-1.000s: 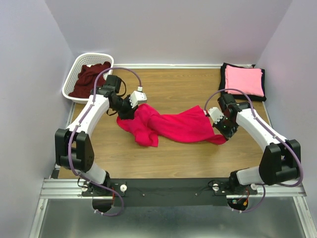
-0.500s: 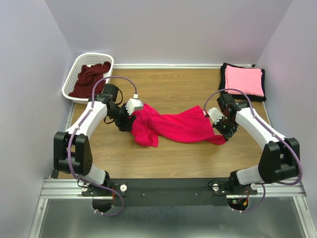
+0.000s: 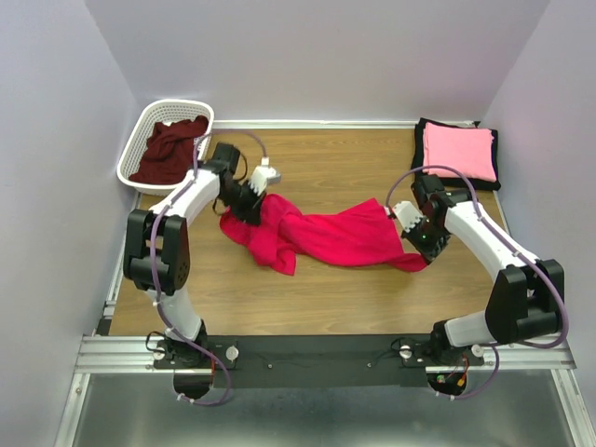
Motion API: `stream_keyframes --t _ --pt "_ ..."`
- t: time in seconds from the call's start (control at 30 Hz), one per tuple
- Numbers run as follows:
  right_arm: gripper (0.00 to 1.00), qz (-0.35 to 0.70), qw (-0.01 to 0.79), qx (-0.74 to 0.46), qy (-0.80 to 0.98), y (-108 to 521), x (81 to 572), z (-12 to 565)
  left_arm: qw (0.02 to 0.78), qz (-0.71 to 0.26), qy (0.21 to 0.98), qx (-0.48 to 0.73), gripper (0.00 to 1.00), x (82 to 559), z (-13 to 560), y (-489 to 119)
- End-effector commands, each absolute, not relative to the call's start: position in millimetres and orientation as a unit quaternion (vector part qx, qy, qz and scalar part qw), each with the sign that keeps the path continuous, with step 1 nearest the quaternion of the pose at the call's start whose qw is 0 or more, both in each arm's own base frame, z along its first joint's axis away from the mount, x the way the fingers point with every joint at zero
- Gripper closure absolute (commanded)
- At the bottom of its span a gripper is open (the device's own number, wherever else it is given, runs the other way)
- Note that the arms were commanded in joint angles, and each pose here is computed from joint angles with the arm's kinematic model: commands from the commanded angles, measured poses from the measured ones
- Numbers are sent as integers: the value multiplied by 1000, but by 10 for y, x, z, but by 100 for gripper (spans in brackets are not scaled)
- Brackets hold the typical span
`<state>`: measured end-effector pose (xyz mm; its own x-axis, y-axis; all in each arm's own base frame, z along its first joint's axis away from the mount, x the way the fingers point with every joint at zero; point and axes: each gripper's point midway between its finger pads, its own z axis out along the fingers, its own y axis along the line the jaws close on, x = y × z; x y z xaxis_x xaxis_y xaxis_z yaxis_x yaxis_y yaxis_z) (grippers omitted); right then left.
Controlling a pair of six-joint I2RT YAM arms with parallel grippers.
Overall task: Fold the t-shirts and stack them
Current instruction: Flatten the tshirt out
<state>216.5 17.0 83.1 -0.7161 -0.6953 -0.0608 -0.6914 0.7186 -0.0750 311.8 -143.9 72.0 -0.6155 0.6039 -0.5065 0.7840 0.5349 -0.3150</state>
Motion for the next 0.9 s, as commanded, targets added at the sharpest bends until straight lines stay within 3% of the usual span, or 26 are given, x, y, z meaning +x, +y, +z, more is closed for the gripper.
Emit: stream_keyframes --t 0.0,0.1,0.23,0.27,0.37,0.43,0.5,0.53,0.63,0.77,0.83,0.87 --pt "99 -26 55 -367 928 95 2231 940 282 -259 781 494 100 3615 1619 -1893" --pt "99 -28 57 -360 931 52 2243 958 290 -262 682 618 100 3322 2074 -2246" --pt "99 -29 61 -356 932 9 2221 979 313 -201 613 698 100 2984 2173 -2001" --pt "99 -26 57 -356 932 5 2185 961 274 -167 611 724 100 2892 1863 -1787" --pt "99 -24 52 -360 931 2 2141 931 261 -114 625 727 98 2897 1635 -1384" --pt "100 -19 46 -362 931 11 2129 901 260 -72 662 699 89 3057 1467 -940" --pt "99 -15 45 -363 931 27 2154 896 262 -23 668 696 38 3220 1385 -685" --pt "99 -13 43 -364 930 33 2163 898 266 -3 672 692 3 3285 1384 -583" --pt "100 7 44 -366 930 106 2190 918 318 26 660 680 1 3444 1605 -562" --pt "99 15 43 -365 930 136 2203 925 320 -33 647 692 2 3137 1613 -714" --pt "99 17 40 -365 930 139 2205 910 305 -56 652 692 8 2977 1524 -729" --pt "99 19 36 -364 931 143 2206 895 289 -74 667 683 16 2863 1445 -718"
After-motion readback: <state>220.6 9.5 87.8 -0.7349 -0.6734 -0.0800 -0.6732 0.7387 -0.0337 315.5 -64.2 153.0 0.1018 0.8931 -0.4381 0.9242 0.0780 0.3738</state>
